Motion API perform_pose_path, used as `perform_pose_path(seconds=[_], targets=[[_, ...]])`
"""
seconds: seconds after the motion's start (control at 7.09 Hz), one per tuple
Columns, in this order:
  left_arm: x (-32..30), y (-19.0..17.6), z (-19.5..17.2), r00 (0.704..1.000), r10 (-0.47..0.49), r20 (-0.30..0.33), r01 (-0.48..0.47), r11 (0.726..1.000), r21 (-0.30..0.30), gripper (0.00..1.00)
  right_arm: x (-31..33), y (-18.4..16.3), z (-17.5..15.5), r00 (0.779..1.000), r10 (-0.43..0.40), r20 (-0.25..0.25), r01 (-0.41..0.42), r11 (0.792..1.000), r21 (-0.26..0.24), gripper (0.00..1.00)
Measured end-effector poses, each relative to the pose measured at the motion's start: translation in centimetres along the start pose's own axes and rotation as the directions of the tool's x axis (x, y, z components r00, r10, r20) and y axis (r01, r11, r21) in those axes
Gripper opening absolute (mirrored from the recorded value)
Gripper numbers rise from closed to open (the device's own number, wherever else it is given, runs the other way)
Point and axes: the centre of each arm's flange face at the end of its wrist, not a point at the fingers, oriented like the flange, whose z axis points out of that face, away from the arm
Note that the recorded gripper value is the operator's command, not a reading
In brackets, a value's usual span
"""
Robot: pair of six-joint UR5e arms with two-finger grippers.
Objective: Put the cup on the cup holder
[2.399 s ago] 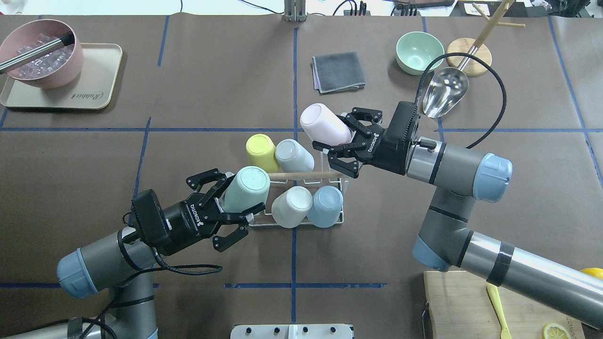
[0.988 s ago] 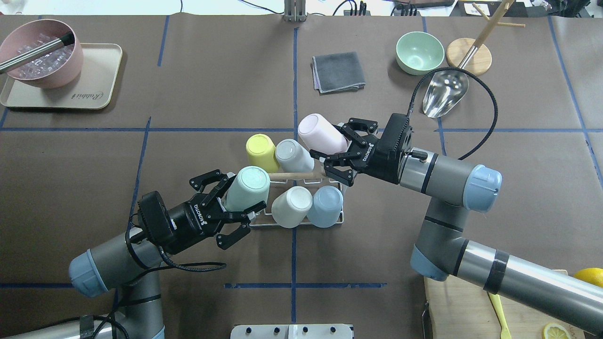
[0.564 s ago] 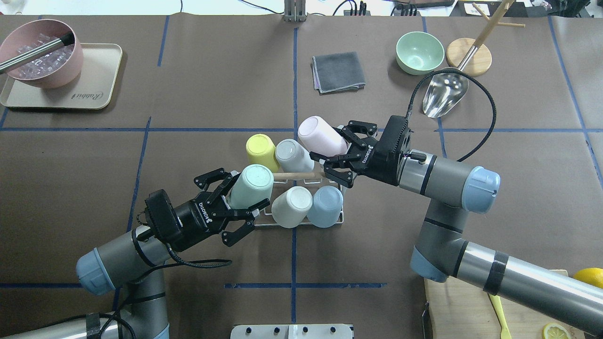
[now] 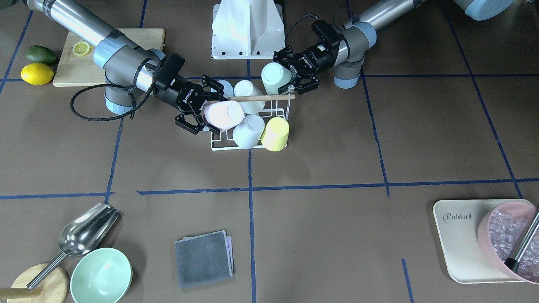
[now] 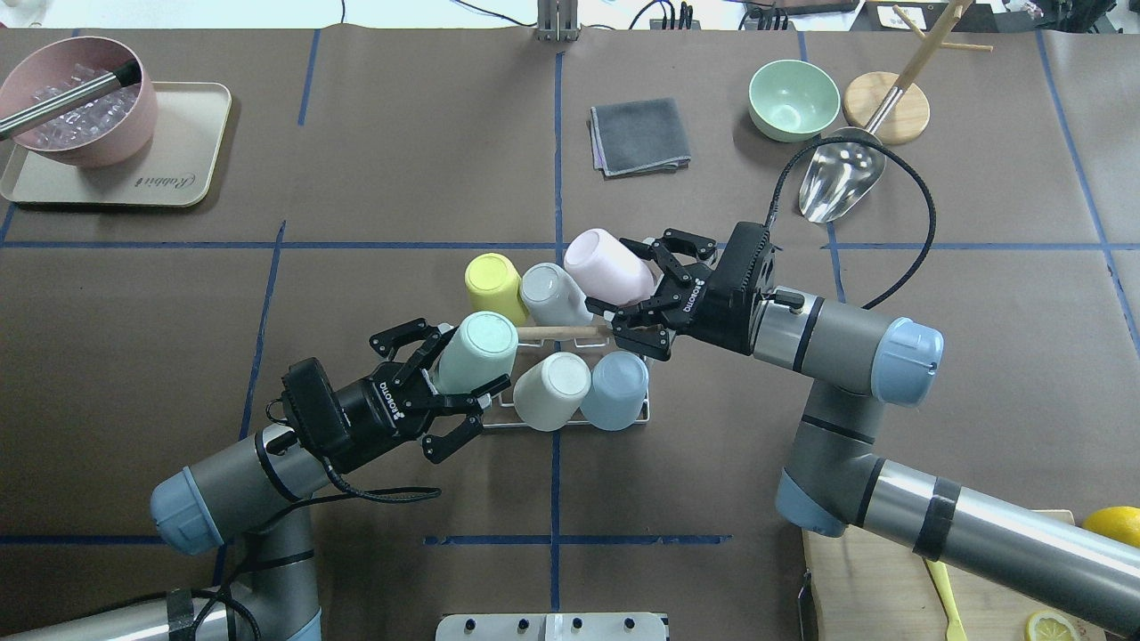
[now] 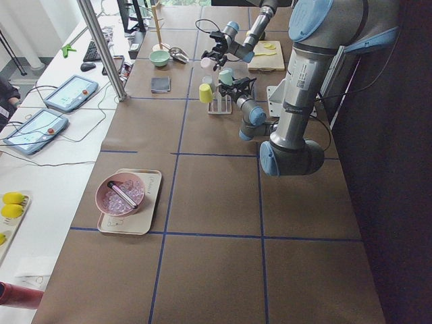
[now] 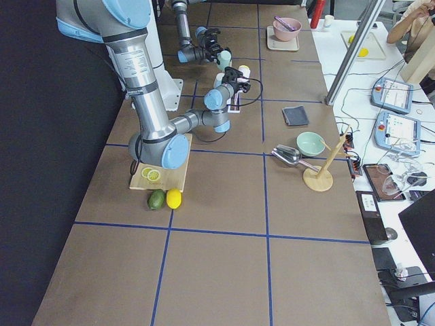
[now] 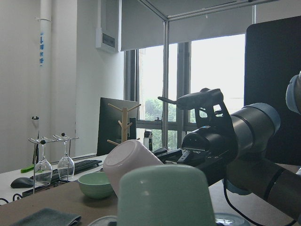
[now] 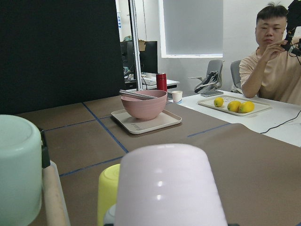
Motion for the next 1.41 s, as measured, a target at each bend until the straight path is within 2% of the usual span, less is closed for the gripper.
perform_pose_path(seconds=[0.42,0.71,0.85,0.99,1.13,1.27,1.41], targets=[[-0.1,0.1,-0.1,1.000,0.001,0.002,-0.001,1.000,-0.001,1.00,-0.3,-0.1,0.0,0.999,0.044,0.006,-0.044,0.999,0.002,1.00],[-0.2,0.0,-0.2,1.000,0.001,0.002,-0.001,1.000,0.001,1.00,-0.5,-1.1,0.0,0.993,0.120,0.012,-0.120,0.993,0.005,1.00],[-0.3,-0.3,-0.2,1.000,0.001,0.002,-0.001,1.000,0.007,1.00,-0.3,-2.3,0.0,0.988,0.153,0.003,-0.153,0.988,-0.016,1.00],[-0.6,-1.5,-0.1,1.000,0.002,0.004,-0.003,1.000,0.030,1.00,0.2,-4.2,-0.4,0.981,0.193,-0.012,-0.194,0.980,-0.054,1.00],[-1.1,-3.4,0.1,1.000,0.012,0.010,-0.012,0.998,0.060,1.00,1.8,-5.7,-1.6,0.969,0.242,-0.047,-0.246,0.964,-0.105,1.00],[-1.8,-5.1,0.6,0.999,0.032,0.024,-0.034,0.997,0.072,1.00,4.6,-6.2,-4.0,0.957,0.268,-0.106,-0.283,0.943,-0.175,1.00],[-2.7,-7.0,1.5,0.997,0.058,0.048,-0.061,0.996,0.062,1.00,7.7,-5.2,-7.1,0.944,0.276,-0.183,-0.316,0.917,-0.244,1.00]])
